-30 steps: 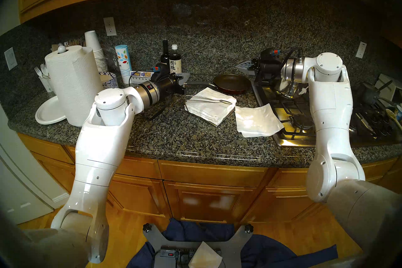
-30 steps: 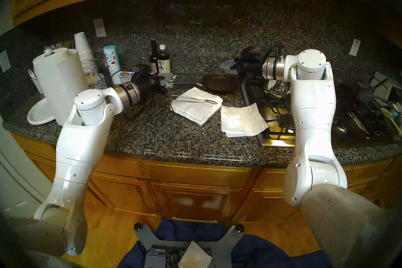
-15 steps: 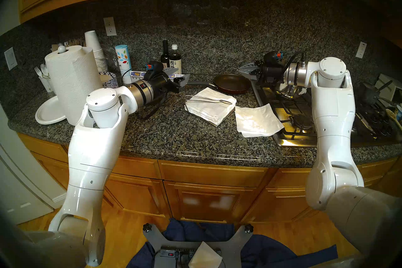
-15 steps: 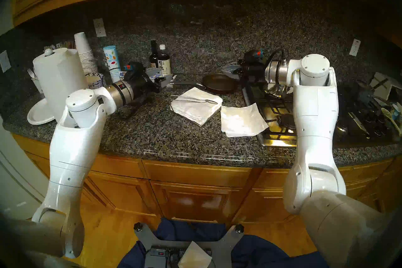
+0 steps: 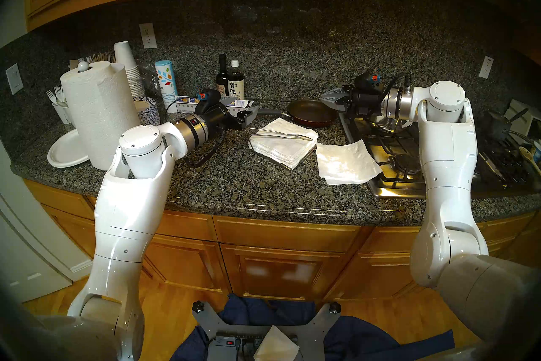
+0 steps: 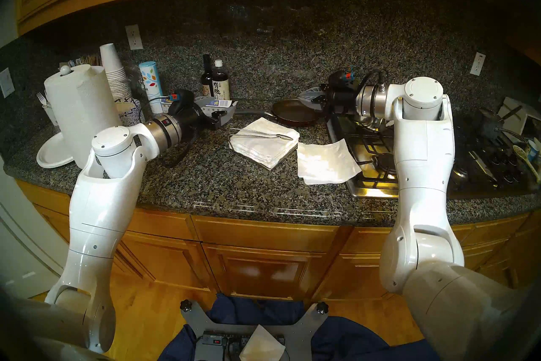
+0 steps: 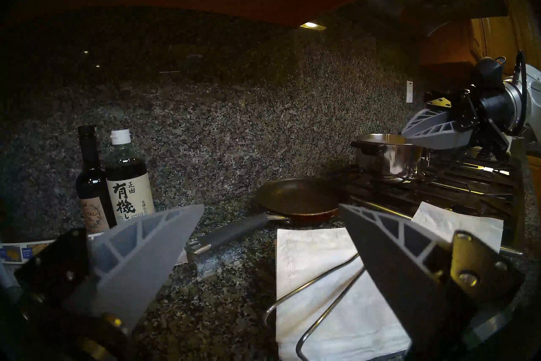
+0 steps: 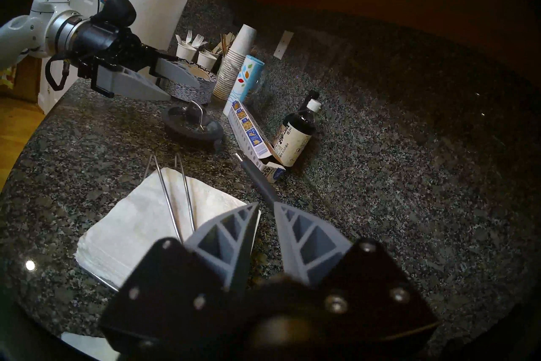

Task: Take napkin out of napkin holder

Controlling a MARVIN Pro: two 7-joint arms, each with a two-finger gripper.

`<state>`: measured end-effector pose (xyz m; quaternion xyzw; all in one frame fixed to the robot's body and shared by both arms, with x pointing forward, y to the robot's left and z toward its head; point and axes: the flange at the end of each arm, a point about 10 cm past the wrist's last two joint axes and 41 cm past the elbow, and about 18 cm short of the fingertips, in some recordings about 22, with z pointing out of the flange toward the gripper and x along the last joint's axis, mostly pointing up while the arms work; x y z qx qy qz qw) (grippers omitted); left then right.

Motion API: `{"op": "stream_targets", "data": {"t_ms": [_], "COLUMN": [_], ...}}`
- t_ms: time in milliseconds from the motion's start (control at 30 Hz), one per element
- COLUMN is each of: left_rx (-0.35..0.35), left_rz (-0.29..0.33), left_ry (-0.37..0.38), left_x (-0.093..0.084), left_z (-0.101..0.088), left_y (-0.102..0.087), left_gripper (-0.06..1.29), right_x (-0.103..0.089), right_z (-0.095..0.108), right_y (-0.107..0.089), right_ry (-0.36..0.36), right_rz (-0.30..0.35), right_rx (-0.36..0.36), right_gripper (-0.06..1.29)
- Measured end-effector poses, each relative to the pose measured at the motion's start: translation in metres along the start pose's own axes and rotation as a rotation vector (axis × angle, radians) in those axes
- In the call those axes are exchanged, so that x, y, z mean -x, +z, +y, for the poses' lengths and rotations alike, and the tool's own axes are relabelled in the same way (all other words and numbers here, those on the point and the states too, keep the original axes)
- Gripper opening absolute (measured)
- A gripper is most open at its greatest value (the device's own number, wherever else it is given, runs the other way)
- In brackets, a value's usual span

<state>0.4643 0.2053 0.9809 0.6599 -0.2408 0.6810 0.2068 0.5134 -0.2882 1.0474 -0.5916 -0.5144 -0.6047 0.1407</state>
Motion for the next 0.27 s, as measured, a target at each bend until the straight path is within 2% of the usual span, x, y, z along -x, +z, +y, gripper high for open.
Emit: {"op": "stream_targets", "data": {"t_ms": [267], "left_rx": [-0.001], "left_rz": [-0.001], "left_ry": [-0.003], "left_x": [0.0013], "left_z": [0.0006], "left_y": [-0.0001], "left_gripper": [1.23], "right_x": [0.0003], "right_z": [-0.0005], "right_y": [0.0002], "right_ry": [0.002], "right_rz": [0.001], "right_rx": [0.0], "right_gripper": [0.27]}}
